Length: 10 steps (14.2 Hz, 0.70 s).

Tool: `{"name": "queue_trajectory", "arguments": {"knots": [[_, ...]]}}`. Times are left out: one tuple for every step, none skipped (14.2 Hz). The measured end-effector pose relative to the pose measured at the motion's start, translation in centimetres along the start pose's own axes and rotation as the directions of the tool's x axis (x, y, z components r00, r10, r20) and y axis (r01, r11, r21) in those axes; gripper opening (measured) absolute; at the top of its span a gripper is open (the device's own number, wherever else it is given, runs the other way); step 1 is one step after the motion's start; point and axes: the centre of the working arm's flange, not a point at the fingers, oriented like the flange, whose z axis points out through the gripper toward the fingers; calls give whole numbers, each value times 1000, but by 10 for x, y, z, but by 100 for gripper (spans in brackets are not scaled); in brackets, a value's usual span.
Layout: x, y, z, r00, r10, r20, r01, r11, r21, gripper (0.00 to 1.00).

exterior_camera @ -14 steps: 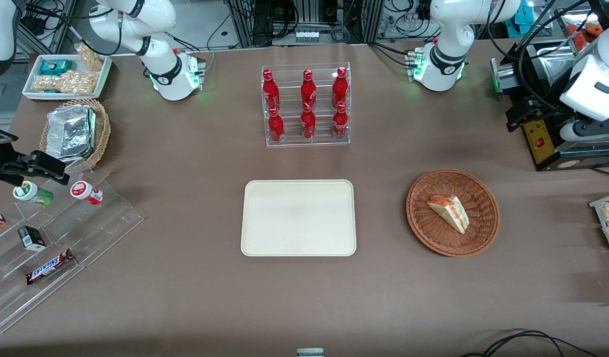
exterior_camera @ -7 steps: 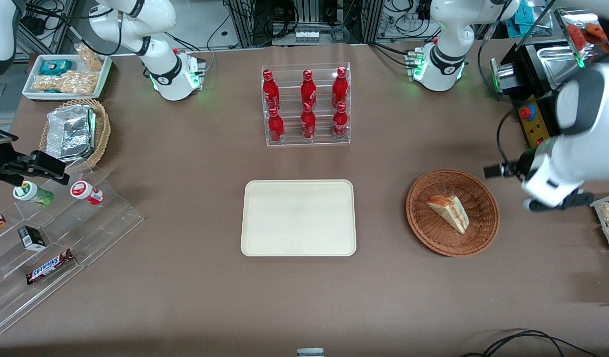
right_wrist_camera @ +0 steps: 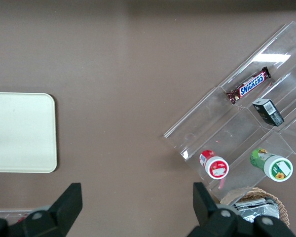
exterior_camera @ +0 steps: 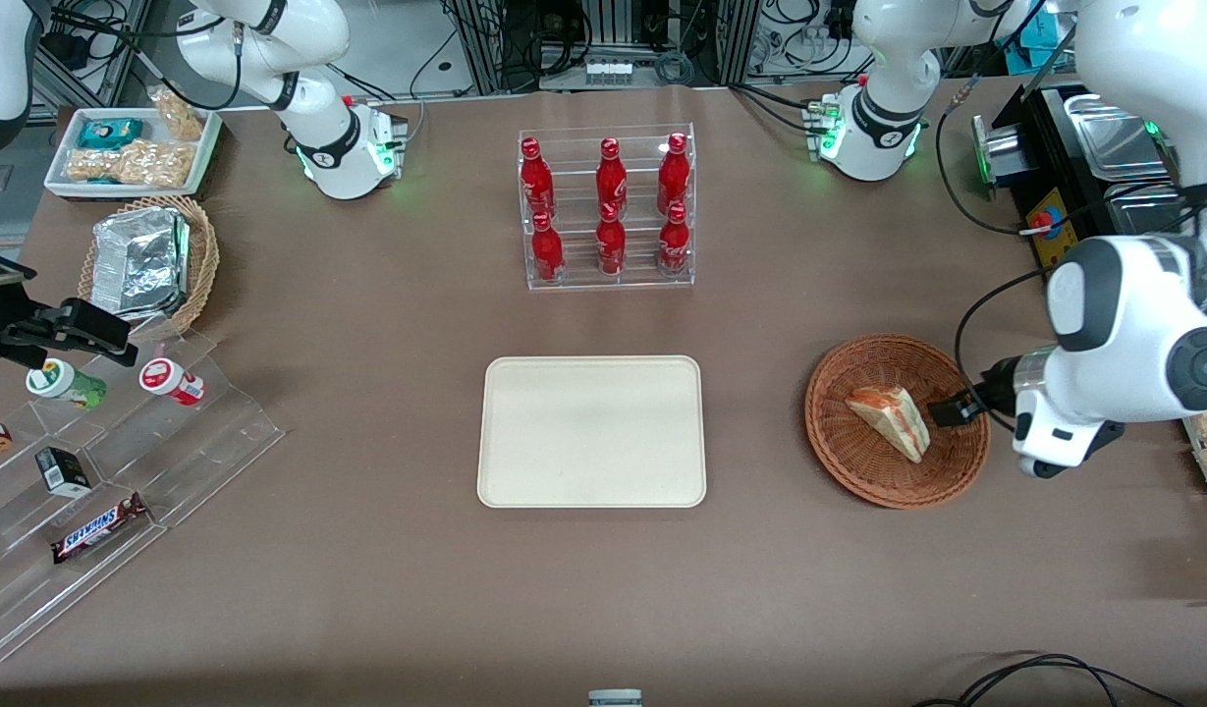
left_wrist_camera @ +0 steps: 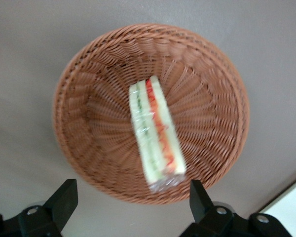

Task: Place sandwich from basket to tray
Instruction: 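Move the open left gripper down over the sandwich in the wicker basket, then close the left gripper on the wrapped sandwich and lift it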

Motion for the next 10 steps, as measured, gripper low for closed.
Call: {"name": "queue_trajectory", "arguments": {"knots": [[1,7,9,997,-69,-19,68,998,-16,100],[2,13,21,993,-117,-34,116,993,-33,100],[2,16,34,988,-146,-47,144,988,-48,100],[2,16,48,985,-161,-58,158,986,-59,100],[1,14,64,983,-169,-65,165,984,-66,100],[-1,11,77,983,-173,-69,168,983,-69,100],[-4,8,88,982,-174,-68,170,983,-66,100],[-6,5,95,983,-175,-63,171,983,-60,100],[-7,4,99,983,-175,-58,172,984,-54,100],[-8,3,102,983,-175,-54,172,984,-50,100]]}}
